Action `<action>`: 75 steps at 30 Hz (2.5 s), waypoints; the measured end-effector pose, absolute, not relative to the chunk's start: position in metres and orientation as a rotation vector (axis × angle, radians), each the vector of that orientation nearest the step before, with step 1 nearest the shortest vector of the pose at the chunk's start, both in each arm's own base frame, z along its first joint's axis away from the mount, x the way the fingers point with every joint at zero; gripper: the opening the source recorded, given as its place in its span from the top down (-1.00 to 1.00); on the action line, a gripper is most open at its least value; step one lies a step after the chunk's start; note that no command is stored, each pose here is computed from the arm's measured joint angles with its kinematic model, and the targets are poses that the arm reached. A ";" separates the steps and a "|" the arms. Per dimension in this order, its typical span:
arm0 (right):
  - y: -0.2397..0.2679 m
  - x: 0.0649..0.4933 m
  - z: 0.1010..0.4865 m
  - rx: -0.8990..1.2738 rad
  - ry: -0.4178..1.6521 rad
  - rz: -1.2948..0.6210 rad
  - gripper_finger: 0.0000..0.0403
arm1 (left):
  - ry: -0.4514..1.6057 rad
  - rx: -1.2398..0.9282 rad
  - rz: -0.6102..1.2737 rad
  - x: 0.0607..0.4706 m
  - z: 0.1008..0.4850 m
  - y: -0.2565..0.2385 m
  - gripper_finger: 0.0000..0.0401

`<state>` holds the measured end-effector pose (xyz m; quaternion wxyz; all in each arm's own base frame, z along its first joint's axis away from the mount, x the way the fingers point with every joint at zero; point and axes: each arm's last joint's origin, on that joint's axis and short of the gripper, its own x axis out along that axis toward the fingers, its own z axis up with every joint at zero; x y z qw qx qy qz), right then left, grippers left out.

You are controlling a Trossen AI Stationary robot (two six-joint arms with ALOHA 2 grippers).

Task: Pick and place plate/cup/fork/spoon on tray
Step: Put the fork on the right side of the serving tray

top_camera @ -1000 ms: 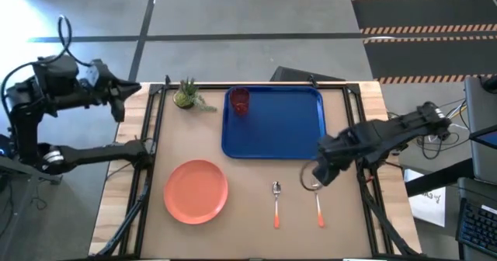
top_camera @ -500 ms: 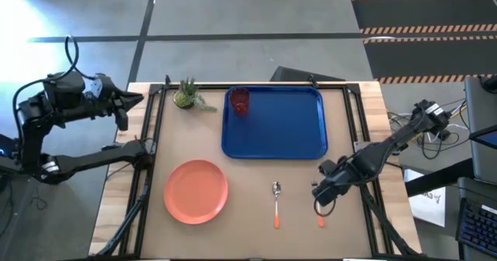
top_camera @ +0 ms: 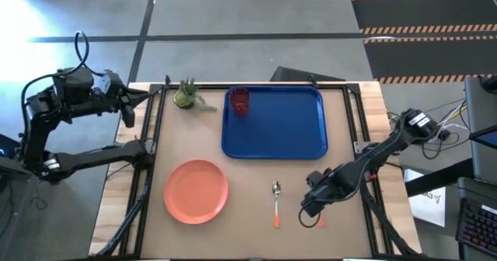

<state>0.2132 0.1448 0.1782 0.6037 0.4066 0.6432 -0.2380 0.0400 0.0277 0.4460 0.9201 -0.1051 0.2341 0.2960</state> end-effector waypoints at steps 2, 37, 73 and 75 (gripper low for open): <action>0.146 0.215 0.173 0.926 1.501 -0.567 0.02 | 0.480 -0.215 0.608 0.040 0.446 0.027 0.90; 0.147 0.229 0.139 0.831 1.464 -0.640 0.64 | 0.470 -0.228 0.550 0.036 0.443 0.023 0.90; -0.016 0.235 0.241 0.592 0.792 -1.124 0.96 | 0.477 -0.229 0.554 0.027 0.438 0.017 0.90; -0.027 0.230 0.242 0.606 0.779 -1.160 0.96 | 0.475 -0.228 0.554 0.026 0.438 0.016 0.90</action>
